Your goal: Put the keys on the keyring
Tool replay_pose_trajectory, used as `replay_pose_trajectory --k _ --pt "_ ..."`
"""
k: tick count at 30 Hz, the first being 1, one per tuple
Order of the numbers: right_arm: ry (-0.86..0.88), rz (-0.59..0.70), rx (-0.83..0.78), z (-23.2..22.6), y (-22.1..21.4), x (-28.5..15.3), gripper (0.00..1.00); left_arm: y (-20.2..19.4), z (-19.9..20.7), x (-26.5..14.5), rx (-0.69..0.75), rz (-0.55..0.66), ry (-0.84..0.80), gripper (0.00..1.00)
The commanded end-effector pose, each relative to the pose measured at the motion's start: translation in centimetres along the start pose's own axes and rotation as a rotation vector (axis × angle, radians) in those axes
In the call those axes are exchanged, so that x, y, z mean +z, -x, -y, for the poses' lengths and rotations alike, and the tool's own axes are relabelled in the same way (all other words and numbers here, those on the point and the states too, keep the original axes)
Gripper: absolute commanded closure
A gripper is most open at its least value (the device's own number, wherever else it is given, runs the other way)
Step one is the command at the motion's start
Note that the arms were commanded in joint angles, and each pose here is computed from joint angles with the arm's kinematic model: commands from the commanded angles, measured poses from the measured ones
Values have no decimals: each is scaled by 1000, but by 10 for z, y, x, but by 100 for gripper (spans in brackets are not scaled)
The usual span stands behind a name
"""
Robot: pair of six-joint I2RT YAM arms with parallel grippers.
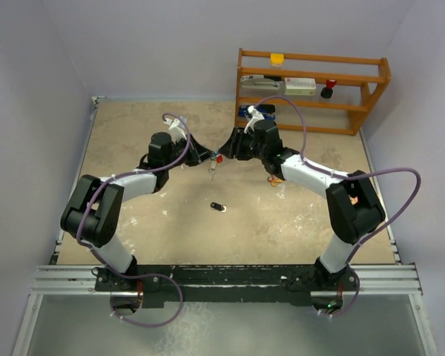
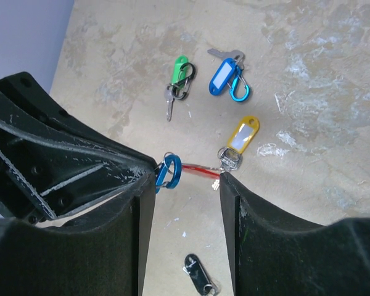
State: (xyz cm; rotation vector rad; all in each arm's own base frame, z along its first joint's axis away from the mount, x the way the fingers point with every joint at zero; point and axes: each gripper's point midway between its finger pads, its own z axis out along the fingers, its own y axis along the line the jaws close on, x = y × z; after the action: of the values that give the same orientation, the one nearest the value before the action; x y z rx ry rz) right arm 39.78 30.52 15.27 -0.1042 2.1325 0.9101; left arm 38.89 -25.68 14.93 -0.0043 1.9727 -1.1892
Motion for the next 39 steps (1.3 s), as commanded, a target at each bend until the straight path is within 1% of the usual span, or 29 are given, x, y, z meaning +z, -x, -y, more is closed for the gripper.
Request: replay_pose_trajectory --k 1,6,9,15,19,24,27,29,30,31,32,36,39 --pt "42 47 10 -9 15 1 52 14 31 -4 85 44 -98 100" --pt "49 42 13 -10 13 2 54 14 33 -4 94 44 -105 100" --pt "55 36 18 -10 12 3 59 14 35 -4 97 45 -108 100" --pt "63 27 24 -11 8 3 66 14 35 -4 99 46 -108 100" --pt "67 28 27 -11 8 3 76 14 36 -5 103 46 -114 100" --pt "79 24 31 -13 8 2 78 15 39 -6 111 50 -120 100" --pt "85 21 32 -14 7 3 81 16 40 -7 113 52 -126 100" --pt "86 19 31 -13 6 3 85 15 40 -7 112 52 -126 100" --pt "85 21 31 -13 6 3 89 16 40 -7 113 53 -127 100" --pt "81 26 33 -13 7 3 95 15 40 -7 111 52 -127 98" --pt "71 32 35 -10 7 2 100 15 40 -7 111 53 -126 93" --pt "31 53 41 0 10 -1 100 18 41 -9 113 64 -117 72" --pt "3 65 43 8 13 -3 100 22 43 -11 117 78 -111 65"
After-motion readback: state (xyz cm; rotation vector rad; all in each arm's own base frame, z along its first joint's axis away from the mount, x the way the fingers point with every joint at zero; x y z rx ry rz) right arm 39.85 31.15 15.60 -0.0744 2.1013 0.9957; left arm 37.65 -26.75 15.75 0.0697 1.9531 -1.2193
